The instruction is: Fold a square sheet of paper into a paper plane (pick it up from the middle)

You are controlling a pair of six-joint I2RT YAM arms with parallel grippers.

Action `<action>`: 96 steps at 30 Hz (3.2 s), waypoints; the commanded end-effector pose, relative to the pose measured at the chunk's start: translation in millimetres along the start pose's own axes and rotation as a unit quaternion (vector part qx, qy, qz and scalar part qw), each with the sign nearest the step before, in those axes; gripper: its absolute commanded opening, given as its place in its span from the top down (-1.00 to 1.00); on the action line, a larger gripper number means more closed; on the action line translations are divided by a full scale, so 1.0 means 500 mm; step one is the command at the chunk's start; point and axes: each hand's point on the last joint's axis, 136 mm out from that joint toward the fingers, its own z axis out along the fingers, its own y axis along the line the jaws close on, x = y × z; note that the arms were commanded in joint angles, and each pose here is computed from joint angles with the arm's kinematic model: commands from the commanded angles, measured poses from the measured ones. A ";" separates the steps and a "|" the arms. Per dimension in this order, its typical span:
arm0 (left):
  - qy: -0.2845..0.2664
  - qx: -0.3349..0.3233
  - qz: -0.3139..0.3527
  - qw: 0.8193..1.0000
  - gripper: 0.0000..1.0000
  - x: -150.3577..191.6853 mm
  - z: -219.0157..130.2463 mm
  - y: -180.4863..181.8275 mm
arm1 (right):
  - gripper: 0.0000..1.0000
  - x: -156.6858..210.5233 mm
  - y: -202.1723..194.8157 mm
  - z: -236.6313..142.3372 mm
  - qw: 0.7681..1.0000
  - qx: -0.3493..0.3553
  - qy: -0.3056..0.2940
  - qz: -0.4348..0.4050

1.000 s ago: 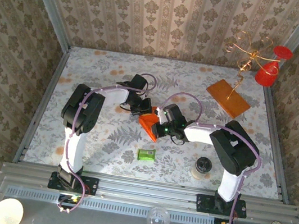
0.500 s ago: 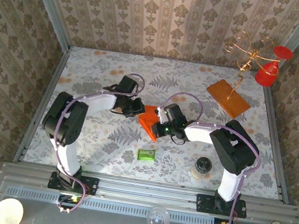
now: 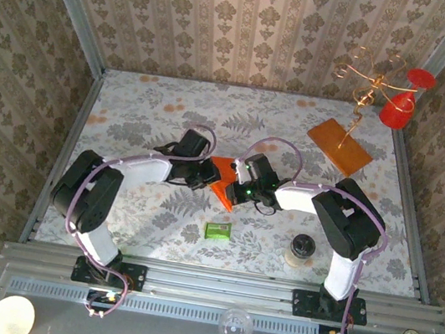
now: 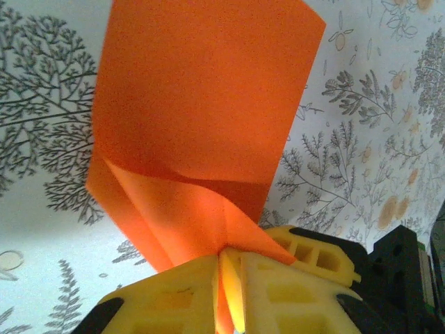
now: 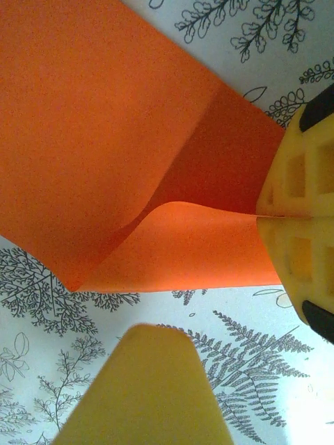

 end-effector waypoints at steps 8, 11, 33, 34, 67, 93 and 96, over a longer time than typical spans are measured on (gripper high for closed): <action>0.004 -0.008 -0.026 1.000 0.84 0.002 0.051 -0.002 | 0.95 0.010 -0.009 0.008 1.000 -0.006 0.015 0.014; 0.004 -0.015 -0.029 0.999 0.86 0.007 0.052 0.002 | 0.95 0.012 -0.010 0.008 1.000 -0.005 0.016 0.014; 0.004 -0.050 -0.039 0.998 0.89 0.030 0.046 0.045 | 0.94 0.018 -0.023 0.016 0.999 0.005 0.026 0.024; 0.004 -0.051 -0.039 0.998 0.89 0.030 0.046 0.047 | 0.94 0.019 -0.022 0.016 0.999 0.004 0.027 0.024; 0.004 -0.071 -0.060 0.996 0.92 0.044 0.073 0.111 | 0.29 -0.077 -0.034 -0.103 0.990 0.021 -0.034 0.133; 0.010 -0.027 -0.002 1.000 0.87 0.012 0.062 0.035 | 0.67 -0.015 0.044 -0.058 0.983 -0.084 0.063 0.152; 0.011 -0.025 -0.004 1.000 0.87 0.013 0.062 0.034 | 0.69 -0.011 0.049 -0.048 0.983 -0.086 0.073 0.148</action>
